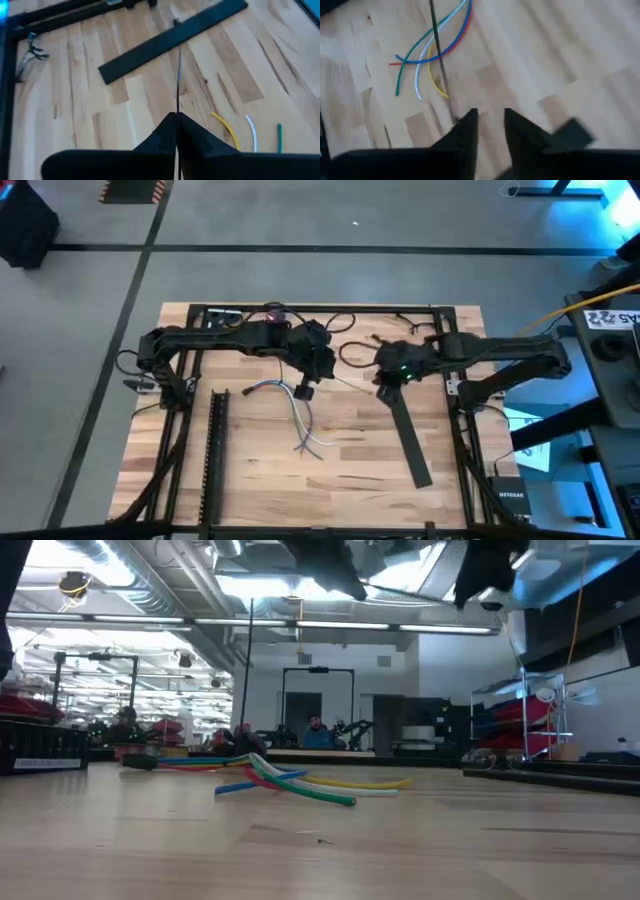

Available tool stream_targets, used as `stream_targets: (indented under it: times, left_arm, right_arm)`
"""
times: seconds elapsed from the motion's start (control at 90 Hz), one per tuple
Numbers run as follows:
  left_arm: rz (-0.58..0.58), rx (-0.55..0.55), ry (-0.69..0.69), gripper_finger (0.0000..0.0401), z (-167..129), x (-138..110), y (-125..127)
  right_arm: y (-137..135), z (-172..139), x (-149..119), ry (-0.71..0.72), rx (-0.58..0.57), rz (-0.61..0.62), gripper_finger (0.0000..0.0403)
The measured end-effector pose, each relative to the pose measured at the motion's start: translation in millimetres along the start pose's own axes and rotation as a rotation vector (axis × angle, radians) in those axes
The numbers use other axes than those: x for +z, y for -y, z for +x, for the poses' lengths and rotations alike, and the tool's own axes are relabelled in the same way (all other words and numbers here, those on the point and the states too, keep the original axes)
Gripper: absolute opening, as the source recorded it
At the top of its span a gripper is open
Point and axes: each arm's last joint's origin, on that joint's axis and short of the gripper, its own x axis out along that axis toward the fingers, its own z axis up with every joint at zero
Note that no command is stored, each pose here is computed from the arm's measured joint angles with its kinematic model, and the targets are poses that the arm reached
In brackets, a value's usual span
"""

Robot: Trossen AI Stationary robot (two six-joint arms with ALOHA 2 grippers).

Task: Ziptie cables
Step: Insert the black zip tie tail into the locking head

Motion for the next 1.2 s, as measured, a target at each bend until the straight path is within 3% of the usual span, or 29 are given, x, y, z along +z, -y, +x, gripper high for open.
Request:
stream_targets:
  times: [0.222,0.4,0.6,0.822,0.9,1.2]
  left_arm:
    - [-0.102,0.071,0.043,0.0,-27.3,-3.8,-22.2]
    - [-0.202,0.088,0.18,0.0,-48.9,-2.8,-44.6]
    - [-0.258,0.096,0.372,0.0,-59.0,7.6,-60.7]
    - [-0.302,0.107,0.58,0.0,-67.7,26.3,-63.3]
    - [-0.307,0.102,0.63,0.0,-69.9,31.3,-62.3]
    - [-0.347,0.047,0.717,0.0,-74.3,38.7,-60.8]
  right_arm:
    - [11.5,-70.0,5.1,0.129,-0.089,-0.077,0.0178]
    - [26.0,-92.1,-12.8,0.254,-0.134,-0.023,0.0188]
    - [32.7,-68.3,-32.2,0.477,-0.057,0.066,0.0189]
    - [22.4,-8.8,-29.1,0.824,0.081,0.084,0.0189]
    - [20.2,2.1,-25.2,0.953,0.069,0.082,0.0189]
    - [19.2,-30.2,-7.9,1.372,-0.037,0.008,0.0175]
